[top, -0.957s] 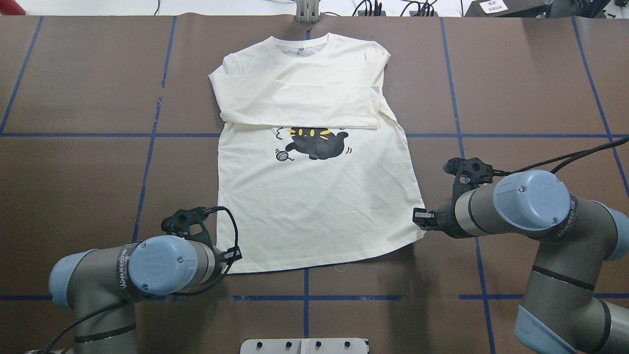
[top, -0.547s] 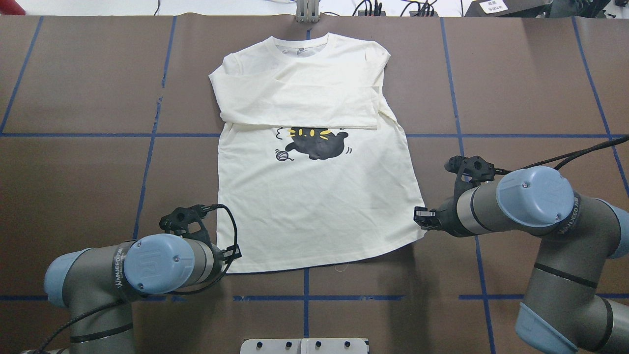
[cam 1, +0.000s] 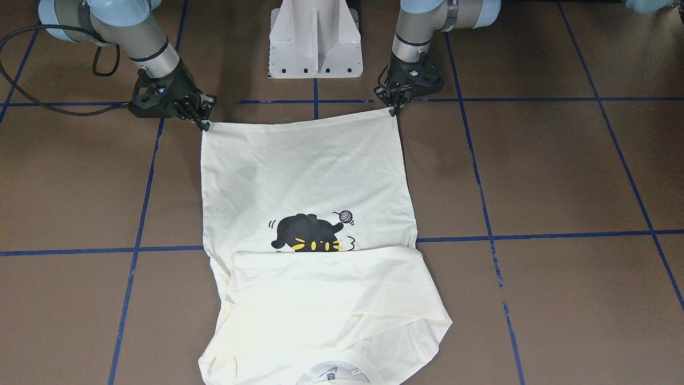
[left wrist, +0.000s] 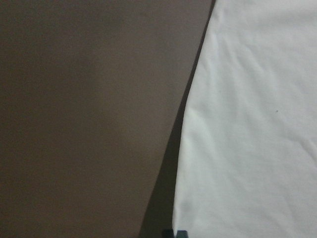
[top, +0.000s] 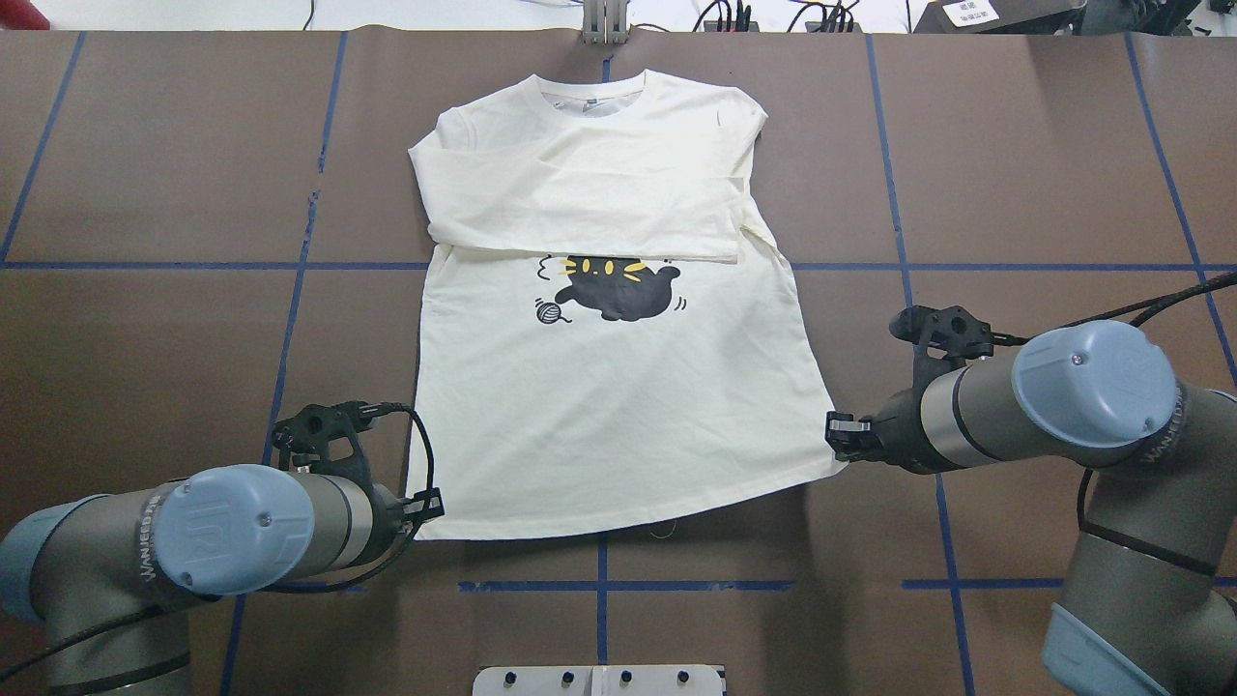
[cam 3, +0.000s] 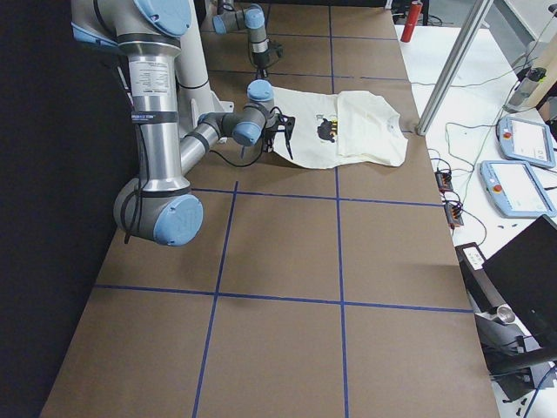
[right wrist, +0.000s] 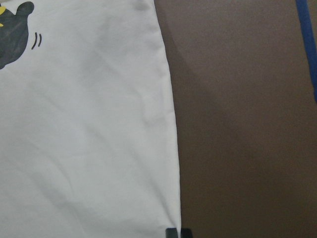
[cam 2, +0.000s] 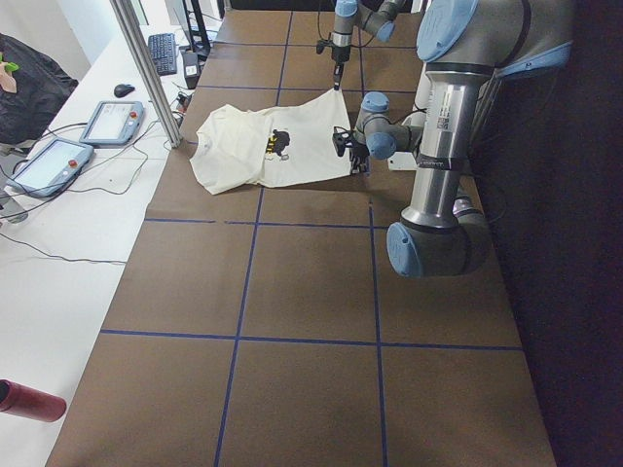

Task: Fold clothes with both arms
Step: 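Lift the hem with both grippers and fold it toward the collar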

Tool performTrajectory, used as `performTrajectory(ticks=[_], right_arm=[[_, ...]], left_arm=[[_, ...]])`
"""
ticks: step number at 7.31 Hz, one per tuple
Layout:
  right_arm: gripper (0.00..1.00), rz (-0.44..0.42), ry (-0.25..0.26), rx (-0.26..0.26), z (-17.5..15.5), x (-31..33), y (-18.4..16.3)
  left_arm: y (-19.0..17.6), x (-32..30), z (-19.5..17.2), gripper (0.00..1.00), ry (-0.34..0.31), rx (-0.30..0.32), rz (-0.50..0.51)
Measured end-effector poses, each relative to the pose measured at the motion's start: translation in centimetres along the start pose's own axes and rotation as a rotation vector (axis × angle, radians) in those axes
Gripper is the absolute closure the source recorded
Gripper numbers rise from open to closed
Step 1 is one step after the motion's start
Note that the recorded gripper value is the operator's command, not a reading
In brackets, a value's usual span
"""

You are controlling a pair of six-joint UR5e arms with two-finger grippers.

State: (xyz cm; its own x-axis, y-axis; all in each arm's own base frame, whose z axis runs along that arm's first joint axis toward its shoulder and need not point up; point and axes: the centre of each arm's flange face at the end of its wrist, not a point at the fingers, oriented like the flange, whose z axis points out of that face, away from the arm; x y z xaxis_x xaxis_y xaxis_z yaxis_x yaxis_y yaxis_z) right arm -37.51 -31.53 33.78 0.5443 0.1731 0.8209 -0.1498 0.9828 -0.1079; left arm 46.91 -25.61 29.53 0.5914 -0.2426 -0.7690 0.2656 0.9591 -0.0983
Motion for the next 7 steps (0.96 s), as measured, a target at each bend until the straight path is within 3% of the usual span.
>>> performTrajectory(ticks=[3,5,7], right_arm=[[1.0,0.0,-0.017,-0.152,-3.2,2.0,4.0],[1.0,-0.008,-0.021,-0.252,-5.2,3.2,6.3],[1.0,-0.013,-0.031,-0.292,-5.6,3.0,6.7]], left_arm=[[2.1,1.1,-5.8,1.0,0.099,-0.047,0.078],[3.9,1.0,-9.3,1.0,0.11,-0.108,0.156],[5.3,1.1,-10.3,1.0,0.114,-0.145,0.185]])
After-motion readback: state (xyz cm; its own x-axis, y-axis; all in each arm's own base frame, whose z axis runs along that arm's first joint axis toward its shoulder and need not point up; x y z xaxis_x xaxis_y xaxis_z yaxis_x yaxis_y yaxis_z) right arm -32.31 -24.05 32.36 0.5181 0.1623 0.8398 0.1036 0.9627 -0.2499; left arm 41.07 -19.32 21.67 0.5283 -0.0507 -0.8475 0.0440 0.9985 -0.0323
